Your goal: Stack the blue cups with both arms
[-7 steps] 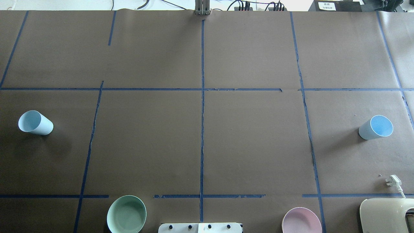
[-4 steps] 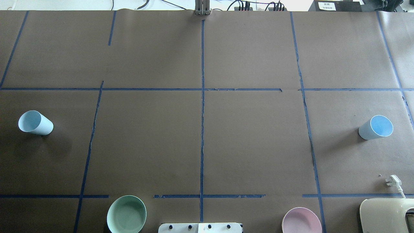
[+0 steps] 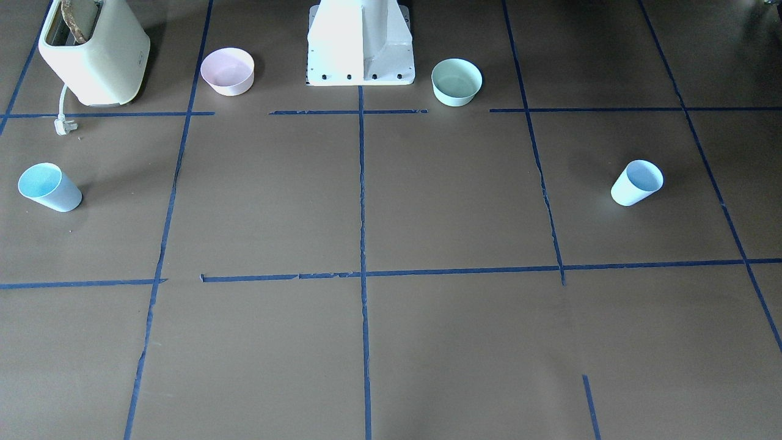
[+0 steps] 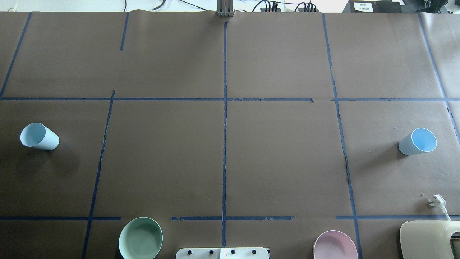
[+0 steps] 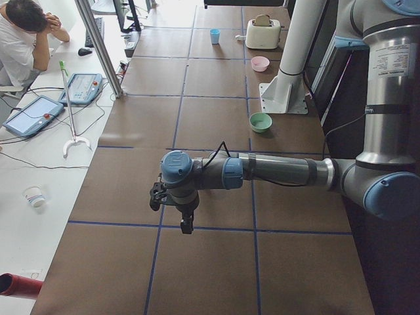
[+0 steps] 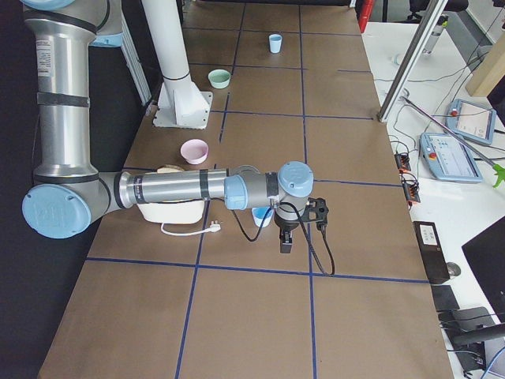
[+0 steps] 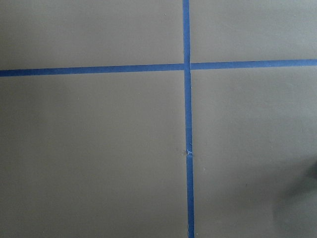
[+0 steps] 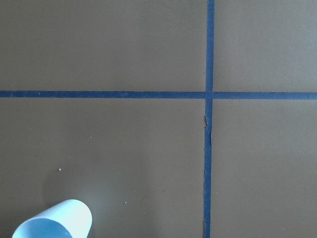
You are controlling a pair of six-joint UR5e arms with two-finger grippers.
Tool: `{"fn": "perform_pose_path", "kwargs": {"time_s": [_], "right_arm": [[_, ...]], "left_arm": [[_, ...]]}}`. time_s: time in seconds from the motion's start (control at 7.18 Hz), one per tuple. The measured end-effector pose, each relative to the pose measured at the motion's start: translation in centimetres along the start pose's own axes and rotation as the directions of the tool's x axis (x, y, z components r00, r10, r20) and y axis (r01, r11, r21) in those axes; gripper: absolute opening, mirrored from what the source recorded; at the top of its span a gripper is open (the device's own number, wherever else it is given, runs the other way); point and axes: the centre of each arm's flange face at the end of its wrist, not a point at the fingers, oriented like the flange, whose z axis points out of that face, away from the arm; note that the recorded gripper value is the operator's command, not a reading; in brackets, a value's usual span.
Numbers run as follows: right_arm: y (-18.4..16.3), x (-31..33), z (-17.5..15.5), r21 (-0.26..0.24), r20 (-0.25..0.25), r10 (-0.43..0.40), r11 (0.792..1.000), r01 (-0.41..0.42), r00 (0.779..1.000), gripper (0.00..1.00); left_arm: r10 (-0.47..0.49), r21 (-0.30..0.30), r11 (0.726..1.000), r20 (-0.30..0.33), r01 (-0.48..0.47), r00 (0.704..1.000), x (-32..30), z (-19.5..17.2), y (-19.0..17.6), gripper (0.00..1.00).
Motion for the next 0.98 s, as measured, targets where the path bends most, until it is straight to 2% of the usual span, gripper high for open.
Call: {"fn": "perform_pose_path", "kwargs": {"time_s": [0.42, 0.7, 0.98], "right_arm": [[0.0, -0.5, 0.1, -0.003, 0.007, -0.007, 1.000, 0.007, 1.000, 1.00], [-0.1, -1.6, 1.1, -0.017, 0.006, -0.039, 0.999, 0.040, 0.999, 1.00], [-0.1, -1.9, 1.3, -0.009, 0.010, -0.054, 0.998, 0.054, 0.998, 1.00]], "left_arm": [[0.002, 0.002, 1.000, -0.003, -0.002, 1.000, 0.1, 0.0, 0.3, 1.00], [0.026, 0.024, 0.999, -0.002, -0.026, 1.000, 0.4, -0.2, 0.0, 1.00], [0.062, 0.050, 0.997, -0.059, -0.060, 0.996, 2.0, -0.2, -0.5, 1.00]]}}
